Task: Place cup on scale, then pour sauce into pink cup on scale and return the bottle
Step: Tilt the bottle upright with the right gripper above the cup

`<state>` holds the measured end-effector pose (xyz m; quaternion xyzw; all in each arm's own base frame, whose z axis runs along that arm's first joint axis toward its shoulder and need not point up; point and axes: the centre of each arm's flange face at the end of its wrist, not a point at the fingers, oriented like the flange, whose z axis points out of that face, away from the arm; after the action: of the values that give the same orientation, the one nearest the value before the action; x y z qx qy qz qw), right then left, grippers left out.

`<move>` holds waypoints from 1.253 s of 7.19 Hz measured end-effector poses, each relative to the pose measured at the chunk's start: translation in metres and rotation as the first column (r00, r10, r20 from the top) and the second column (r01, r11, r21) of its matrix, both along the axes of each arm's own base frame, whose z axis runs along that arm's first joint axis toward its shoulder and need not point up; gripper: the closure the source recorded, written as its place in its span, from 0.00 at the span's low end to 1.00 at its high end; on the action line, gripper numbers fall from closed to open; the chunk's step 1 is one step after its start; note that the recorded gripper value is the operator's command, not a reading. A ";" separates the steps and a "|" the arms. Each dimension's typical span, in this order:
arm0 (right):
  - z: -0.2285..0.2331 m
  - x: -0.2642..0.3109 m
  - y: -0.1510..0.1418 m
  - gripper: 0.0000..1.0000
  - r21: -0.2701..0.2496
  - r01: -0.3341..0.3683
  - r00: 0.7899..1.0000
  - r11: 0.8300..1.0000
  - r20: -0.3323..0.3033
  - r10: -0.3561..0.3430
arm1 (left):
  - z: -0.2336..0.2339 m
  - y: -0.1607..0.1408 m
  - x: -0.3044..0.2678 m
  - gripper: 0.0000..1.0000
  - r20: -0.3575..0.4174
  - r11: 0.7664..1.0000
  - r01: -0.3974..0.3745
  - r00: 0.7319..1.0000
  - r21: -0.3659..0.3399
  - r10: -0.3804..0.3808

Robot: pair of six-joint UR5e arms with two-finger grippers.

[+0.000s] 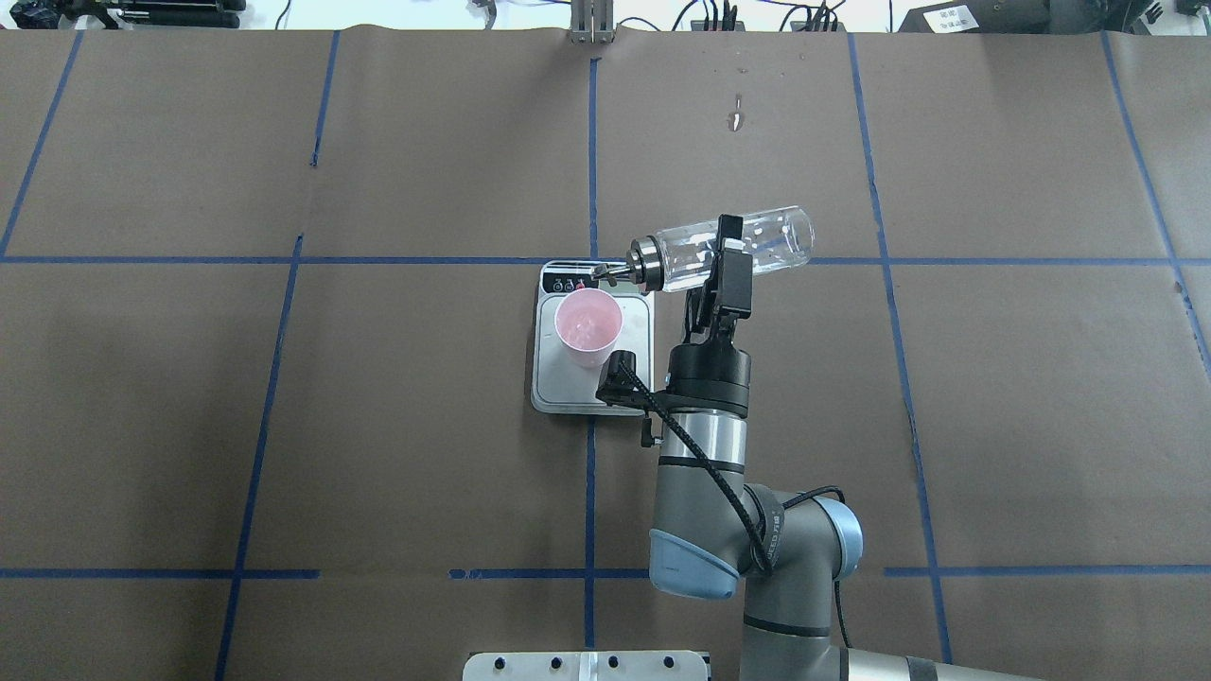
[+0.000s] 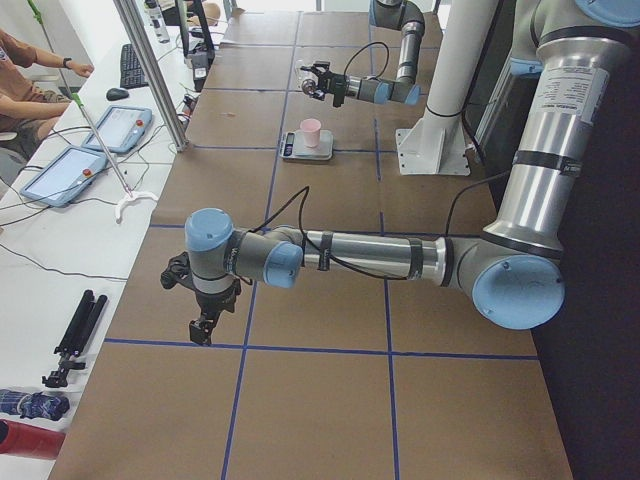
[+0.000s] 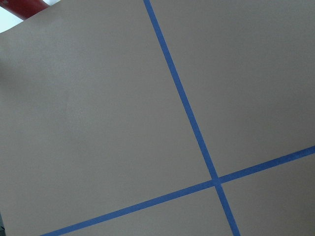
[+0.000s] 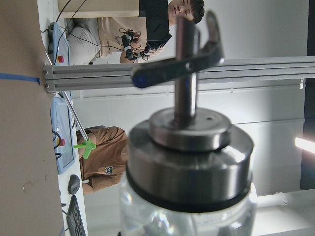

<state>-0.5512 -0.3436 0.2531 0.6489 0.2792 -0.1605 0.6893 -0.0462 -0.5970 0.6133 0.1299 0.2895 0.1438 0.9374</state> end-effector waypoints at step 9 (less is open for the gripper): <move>-0.019 0.070 -0.024 1.00 0.049 0.301 0.811 0.952 0.512 -0.283 | -0.024 0.005 -0.003 0.00 -0.002 0.999 0.005 1.000 0.042 -0.005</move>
<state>-0.4815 -0.3678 0.2340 0.6910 -0.0206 -0.0904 0.7169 -0.0490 -0.5924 0.5892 0.1505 0.2871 0.1472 0.9345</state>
